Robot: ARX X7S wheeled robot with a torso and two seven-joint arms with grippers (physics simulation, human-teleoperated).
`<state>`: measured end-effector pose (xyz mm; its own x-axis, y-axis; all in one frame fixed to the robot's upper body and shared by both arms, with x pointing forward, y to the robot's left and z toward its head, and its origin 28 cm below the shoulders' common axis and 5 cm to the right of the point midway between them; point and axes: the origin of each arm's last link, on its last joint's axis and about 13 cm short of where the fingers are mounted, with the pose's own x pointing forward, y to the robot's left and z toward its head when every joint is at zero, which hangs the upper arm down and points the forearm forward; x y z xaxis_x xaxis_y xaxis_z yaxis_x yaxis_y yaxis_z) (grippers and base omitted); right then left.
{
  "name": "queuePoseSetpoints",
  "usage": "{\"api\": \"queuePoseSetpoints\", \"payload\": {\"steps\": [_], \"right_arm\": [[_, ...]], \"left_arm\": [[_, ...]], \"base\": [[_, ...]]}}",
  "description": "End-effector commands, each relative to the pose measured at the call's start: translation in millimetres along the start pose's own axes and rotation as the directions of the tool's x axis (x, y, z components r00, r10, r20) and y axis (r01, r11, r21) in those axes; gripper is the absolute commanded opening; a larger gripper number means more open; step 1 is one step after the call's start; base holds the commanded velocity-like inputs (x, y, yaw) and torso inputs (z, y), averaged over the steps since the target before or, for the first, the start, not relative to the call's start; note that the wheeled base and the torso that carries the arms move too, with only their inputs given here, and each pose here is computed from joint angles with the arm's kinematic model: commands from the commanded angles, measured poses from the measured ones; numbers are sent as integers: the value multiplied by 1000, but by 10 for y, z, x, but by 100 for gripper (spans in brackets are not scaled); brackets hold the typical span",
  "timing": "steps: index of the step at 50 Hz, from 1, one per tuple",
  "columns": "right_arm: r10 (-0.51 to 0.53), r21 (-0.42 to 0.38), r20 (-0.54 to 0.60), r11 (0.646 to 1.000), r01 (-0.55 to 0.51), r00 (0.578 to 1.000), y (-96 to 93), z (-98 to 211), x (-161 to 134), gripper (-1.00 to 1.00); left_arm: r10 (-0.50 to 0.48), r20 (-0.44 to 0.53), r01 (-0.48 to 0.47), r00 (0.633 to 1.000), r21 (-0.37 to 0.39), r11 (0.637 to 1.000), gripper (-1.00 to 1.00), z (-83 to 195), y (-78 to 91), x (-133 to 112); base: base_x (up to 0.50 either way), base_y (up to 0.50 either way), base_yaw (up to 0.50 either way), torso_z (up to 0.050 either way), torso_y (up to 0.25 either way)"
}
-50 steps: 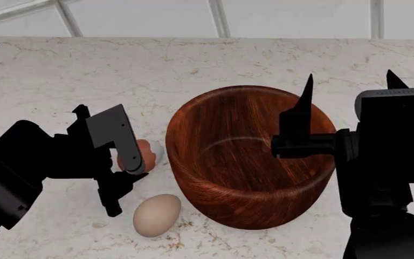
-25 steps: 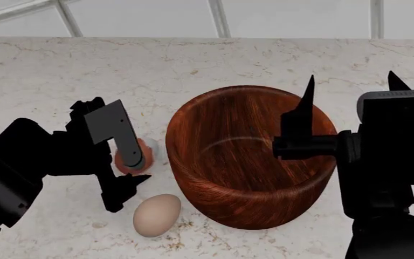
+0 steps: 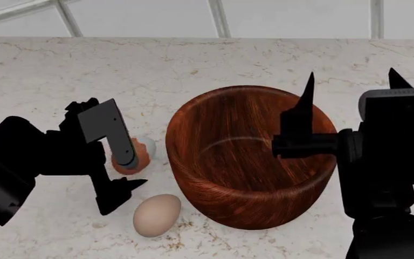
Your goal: Place the eggs and milk next to the bowl.
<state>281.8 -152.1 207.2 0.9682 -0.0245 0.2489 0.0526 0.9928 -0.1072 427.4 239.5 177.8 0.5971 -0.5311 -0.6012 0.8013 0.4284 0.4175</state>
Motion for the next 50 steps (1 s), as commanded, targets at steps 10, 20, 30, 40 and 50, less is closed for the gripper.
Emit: {"api": "queuePoseSetpoints", "payload": {"steps": [10, 20, 30, 40, 50], "right_arm": [[6, 4, 9, 1000, -6, 1000, 7, 54, -16, 100], [10, 8, 14, 1000, -11, 1000, 22, 60, -20, 100], [8, 9, 21, 1000, -8, 1000, 20, 97, -27, 100], [-8, 21, 36, 1000, 8, 999, -10, 145, -7, 100], [-16, 37, 49, 999, 14, 999, -1, 166, -3, 100]], "left_arm": [[7, -38, -7, 999, 7, 1000, 100, -83, -39, -312], [42, -24, -43, 999, -16, 999, 100, -124, -43, -505], [82, 11, -80, 997, -124, 989, 100, -194, -124, -759], [216, 132, -149, 967, -394, 907, 100, -79, -287, -1161], [419, 147, -270, 896, -566, 779, 100, 27, -324, -1299]], "base": [[0, 0, 0, 0, 0], [0, 0, 0, 0, 0], [0, 0, 0, 0, 0], [0, 0, 0, 0, 0], [0, 0, 0, 0, 0]]}}
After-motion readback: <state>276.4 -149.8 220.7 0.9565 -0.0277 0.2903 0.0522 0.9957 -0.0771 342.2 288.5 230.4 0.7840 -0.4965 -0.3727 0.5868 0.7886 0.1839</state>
